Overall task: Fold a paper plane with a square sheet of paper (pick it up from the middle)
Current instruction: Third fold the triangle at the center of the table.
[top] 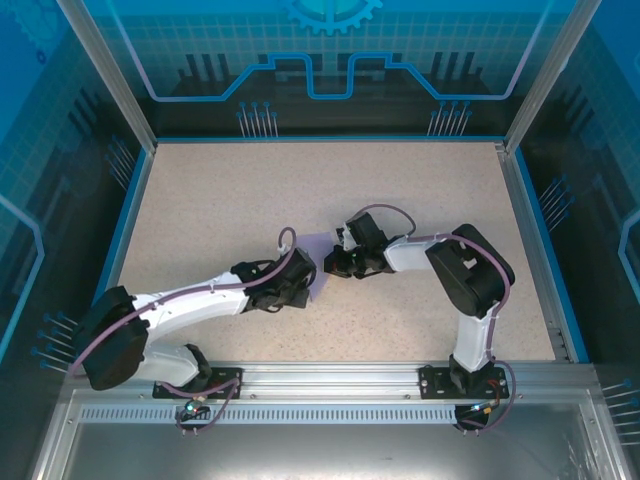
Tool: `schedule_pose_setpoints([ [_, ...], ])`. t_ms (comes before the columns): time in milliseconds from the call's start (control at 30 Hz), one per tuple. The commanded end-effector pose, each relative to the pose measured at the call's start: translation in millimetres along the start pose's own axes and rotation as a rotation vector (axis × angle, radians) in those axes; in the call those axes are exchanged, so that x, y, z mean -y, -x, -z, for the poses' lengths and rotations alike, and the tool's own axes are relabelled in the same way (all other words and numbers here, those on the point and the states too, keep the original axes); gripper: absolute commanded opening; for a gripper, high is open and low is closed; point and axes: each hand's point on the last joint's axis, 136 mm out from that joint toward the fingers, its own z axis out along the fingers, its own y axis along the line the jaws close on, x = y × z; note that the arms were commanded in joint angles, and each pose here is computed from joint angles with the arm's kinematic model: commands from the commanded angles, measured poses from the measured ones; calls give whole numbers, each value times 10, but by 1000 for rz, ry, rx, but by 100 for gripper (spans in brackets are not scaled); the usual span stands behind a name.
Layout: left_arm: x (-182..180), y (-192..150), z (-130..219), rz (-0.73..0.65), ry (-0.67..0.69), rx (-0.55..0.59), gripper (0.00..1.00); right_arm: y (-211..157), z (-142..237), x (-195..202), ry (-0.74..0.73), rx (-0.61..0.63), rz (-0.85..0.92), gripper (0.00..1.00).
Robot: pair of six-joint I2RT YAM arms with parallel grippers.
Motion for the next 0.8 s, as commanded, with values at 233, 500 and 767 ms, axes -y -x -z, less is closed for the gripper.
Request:
schedule_pose_setpoints([
  [233,282,488,-296,-25,-187,28,17,111,387,-128,-1,41,-1,17],
  [500,214,553,-524,-44,-161,-13,17,154,591,41,-51,68,-11,26],
  [767,31,516,-653,-69,-59,-45,17,98,488,123,-39,32,-38,30],
])
